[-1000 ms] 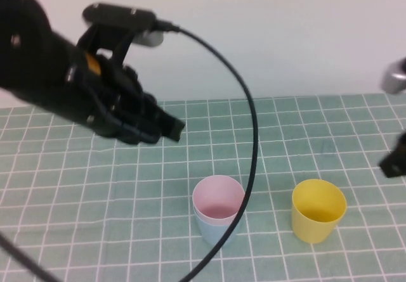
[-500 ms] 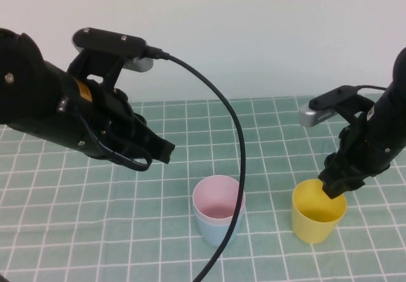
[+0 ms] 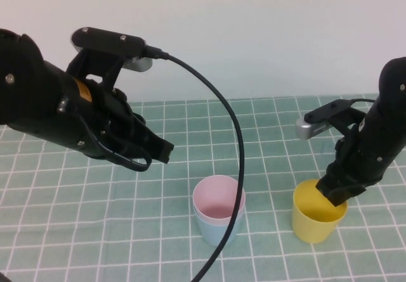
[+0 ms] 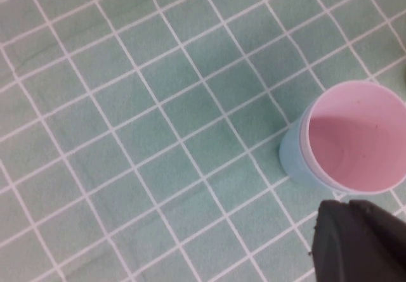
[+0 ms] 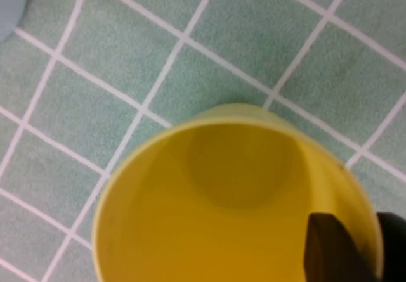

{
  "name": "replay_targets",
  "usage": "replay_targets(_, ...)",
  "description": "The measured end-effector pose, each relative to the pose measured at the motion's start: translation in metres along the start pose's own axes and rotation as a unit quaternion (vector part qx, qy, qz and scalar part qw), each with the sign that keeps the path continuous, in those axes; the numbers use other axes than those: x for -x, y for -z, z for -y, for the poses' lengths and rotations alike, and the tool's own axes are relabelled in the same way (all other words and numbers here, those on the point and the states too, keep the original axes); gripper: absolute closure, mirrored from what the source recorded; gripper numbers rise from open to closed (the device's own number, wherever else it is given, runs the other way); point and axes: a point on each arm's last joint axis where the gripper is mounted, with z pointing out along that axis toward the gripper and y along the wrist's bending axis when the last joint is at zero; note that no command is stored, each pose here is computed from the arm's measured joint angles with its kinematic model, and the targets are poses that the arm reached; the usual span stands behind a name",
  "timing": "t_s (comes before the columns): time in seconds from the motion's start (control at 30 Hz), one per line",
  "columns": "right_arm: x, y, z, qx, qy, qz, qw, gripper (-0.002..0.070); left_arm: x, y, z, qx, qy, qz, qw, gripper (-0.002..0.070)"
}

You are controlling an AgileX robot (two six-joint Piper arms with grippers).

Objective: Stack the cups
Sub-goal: Pick up the yellow cup, then place the yellow cup on the pink cup

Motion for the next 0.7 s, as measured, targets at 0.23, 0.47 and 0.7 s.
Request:
replay_targets(0.23,0.01,0.014,0.001,0.001,0.006,-0.001,1.0,0.065,-0.001,0.002,-0.005,0.026,-0.001,-0.001,1.0,0.0675)
replay_targets(0.47,0.041,0.065,-0.023,-0.006,0.047,0.034,0.998,0.0652,-0.018,0.018,-0.017,0.094,0.028,0.046,0.994,0.0675)
replay_targets(0.7,0.065,0.105,-0.099,-0.004,0.149,0.095,0.984,0.0652,-0.044,0.011,-0.018,0.109,0.036,0.032,0.993,0.0675)
